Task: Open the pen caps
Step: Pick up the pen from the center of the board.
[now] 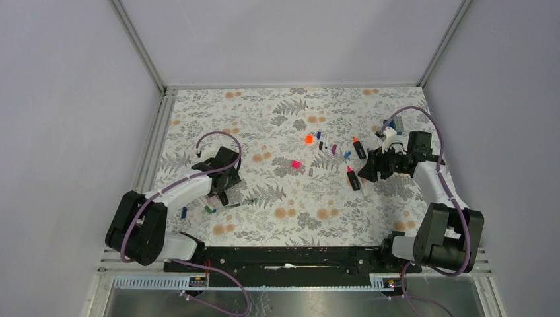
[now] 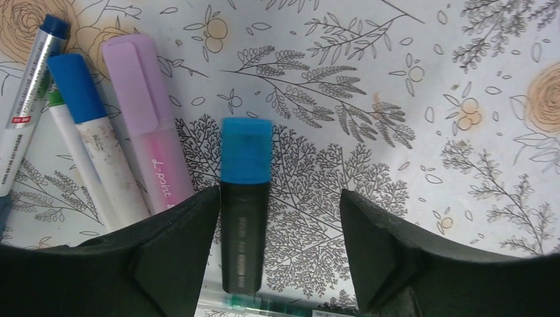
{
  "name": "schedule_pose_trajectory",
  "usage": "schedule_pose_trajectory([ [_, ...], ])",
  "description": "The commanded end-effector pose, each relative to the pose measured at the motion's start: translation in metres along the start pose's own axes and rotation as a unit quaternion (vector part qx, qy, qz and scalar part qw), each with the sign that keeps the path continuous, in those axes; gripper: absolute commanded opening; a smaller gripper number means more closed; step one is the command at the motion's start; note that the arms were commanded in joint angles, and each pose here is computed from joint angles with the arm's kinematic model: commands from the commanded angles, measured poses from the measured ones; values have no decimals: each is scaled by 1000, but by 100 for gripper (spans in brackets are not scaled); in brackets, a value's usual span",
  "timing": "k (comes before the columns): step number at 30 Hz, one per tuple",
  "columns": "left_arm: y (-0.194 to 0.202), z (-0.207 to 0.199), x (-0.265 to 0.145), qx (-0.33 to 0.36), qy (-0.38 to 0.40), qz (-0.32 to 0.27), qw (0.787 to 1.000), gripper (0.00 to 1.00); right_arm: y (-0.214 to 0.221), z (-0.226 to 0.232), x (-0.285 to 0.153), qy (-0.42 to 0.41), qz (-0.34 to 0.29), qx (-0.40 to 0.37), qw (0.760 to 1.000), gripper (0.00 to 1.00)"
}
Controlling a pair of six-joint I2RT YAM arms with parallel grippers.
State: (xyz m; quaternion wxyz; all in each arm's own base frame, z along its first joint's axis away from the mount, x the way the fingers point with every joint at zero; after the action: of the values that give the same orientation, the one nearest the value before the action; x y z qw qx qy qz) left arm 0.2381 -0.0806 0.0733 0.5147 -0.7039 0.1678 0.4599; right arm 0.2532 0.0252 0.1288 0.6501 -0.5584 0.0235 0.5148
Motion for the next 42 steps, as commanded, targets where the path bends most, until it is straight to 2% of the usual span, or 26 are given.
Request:
schedule_pose_trajectory([
  [1, -7, 3, 2, -8, -23, -8, 1000, 73, -4, 4, -2, -9, -14, -18, 1000, 68],
  [7, -3, 5, 4, -5, -36, 7, 999, 68, -3, 4, -3, -8, -14, -18, 1000, 68],
  [10, 2, 4, 4, -4, -34, 24, 999, 59, -3, 3, -3, -8, -14, -18, 1000, 68],
  [15, 13, 3, 5, 2, -34, 61, 998, 51, -3, 3, -3, -8, -14, -18, 1000, 68],
  [22, 24, 5, 9, 9, -26, 79, 996, 49, -4, 4, -3, -9, -15, -19, 1000, 68],
  [31, 15, -6, 9, 16, 0, 67, 998, 19, -5, 7, -4, -14, -21, -23, 999, 68],
  [34, 2, -18, -1, 8, 40, 45, 998, 13, -7, 10, -5, -21, -26, -26, 999, 68],
  [37, -15, -36, -17, 3, 113, 18, 993, 8, -8, 15, -6, -33, -36, -35, 998, 68],
  [40, -30, -59, -39, -2, 212, -11, 977, 5, -10, 23, -8, -57, -49, -49, 996, 68],
  [42, -38, -75, -58, -4, 294, -27, 955, 3, -13, 31, -10, -79, -62, -58, 993, 69],
])
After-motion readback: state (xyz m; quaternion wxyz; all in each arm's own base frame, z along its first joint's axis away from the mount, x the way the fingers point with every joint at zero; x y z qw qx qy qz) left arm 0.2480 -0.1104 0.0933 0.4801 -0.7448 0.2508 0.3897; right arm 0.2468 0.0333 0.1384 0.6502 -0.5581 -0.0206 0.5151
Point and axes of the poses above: each gripper's point midway between its finger pads, its own x axis out along the fingers, its own z axis along the line the jaws close on, y = z × x, the point moved 5 cm from there along -x, back along the fingers, and after that the axes turned 3 degrees about x, right-handed, at the moved point
